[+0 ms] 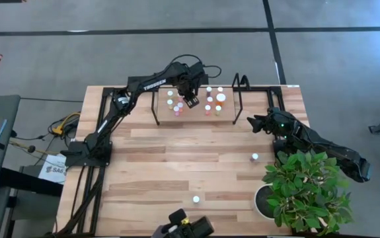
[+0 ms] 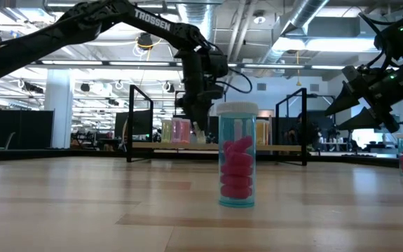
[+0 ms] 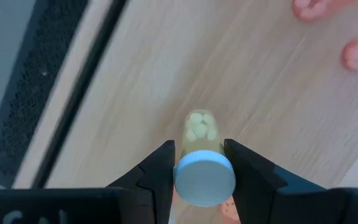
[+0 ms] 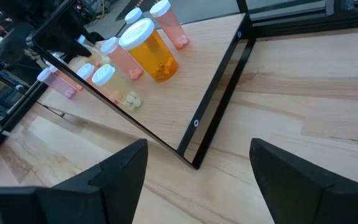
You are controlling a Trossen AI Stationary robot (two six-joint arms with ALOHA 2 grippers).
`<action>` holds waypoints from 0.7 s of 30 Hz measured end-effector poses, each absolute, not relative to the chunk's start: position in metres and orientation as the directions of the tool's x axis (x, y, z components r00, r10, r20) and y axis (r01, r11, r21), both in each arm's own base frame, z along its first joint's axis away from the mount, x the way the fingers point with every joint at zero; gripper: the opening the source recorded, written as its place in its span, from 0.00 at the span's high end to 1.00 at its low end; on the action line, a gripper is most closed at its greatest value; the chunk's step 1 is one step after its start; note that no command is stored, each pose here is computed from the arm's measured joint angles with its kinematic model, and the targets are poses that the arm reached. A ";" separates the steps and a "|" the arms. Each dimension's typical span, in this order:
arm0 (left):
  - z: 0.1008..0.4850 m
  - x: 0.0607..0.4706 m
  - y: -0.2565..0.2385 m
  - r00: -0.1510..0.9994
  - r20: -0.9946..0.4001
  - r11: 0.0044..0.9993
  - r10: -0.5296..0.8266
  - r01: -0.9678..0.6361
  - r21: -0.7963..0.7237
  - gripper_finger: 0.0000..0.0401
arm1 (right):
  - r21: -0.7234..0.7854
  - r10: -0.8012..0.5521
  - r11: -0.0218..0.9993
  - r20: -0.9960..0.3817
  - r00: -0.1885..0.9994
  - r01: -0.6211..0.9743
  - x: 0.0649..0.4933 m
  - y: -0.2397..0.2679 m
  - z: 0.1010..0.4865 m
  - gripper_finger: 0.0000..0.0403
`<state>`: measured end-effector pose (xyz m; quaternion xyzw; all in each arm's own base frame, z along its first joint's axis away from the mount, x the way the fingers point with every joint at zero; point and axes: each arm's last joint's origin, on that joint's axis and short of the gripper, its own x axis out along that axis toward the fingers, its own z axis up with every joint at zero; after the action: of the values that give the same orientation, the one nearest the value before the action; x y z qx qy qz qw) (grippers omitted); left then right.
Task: Pick and place medicine bottles onto shelf by color
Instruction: Put the yellow pill bottle on the shelf
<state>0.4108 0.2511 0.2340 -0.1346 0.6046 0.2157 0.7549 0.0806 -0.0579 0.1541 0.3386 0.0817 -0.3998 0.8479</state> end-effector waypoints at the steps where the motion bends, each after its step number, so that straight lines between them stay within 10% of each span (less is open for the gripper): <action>1: 0.231 0.411 0.251 0.170 -0.973 0.872 0.154 -0.487 0.052 0.70 | 0.509 -0.623 0.451 -0.409 0.667 0.733 0.081 -0.058 0.154 0.24; 21: 0.228 0.410 0.261 0.209 -0.963 0.872 0.173 -0.487 0.050 0.70 | 0.509 -0.623 0.451 -0.409 0.667 0.733 0.081 -0.058 0.154 0.24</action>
<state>0.4097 0.2615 0.2277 -0.1329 0.5908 0.2151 0.7662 0.0806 -0.0580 0.1542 0.3386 0.0815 -0.3998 0.8479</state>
